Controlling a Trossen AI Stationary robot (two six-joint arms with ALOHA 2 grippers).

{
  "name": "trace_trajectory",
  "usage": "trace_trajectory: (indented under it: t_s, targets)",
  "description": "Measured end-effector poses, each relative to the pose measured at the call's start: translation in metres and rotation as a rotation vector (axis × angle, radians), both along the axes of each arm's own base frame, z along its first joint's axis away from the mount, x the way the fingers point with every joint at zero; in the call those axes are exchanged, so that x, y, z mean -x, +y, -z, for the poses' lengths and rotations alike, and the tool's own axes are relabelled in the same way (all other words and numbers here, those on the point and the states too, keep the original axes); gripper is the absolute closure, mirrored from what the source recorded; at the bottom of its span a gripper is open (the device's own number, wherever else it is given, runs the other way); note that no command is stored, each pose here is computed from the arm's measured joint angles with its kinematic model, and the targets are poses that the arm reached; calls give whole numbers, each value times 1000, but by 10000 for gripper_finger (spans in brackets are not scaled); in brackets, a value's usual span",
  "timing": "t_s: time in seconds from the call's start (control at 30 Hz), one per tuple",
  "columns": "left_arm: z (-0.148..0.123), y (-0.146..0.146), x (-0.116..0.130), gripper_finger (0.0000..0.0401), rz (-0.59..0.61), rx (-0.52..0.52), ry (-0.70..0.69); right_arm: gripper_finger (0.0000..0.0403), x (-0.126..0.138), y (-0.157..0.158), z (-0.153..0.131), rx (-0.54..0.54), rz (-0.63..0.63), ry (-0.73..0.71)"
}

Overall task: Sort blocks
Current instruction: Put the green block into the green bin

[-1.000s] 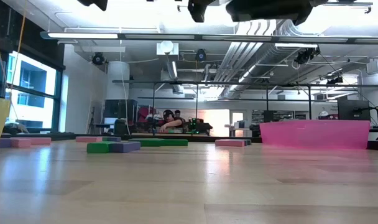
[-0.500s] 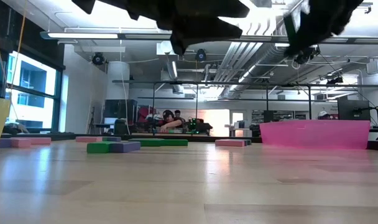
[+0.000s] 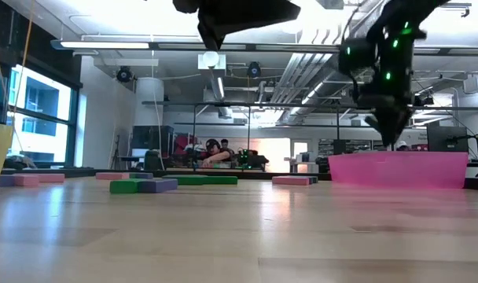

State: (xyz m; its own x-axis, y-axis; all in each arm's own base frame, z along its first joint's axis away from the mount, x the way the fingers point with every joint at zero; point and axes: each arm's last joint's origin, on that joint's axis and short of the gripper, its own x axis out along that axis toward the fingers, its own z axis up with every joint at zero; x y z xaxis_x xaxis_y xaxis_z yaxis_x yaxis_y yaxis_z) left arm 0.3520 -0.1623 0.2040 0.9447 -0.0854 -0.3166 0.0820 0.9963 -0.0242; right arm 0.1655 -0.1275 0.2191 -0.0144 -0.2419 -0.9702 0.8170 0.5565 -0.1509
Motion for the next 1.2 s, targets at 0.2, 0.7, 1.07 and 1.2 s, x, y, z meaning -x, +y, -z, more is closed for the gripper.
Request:
trace_trajectory:
  t_s: [0.2,0.7,1.07,1.2]
  targets:
    - [0,-3,2,231,4,-3,-1,331,11,-35,21,-83,84,32]
    - [0,-5,2,231,7,-3,-1,292,19,-62,69,-264,157,175]
    - [0,-5,3,231,8,-5,2,277,16,-70,55,-284,138,195]
    - [0,-5,3,231,1,13,7,259,11,-69,35,-283,133,214]
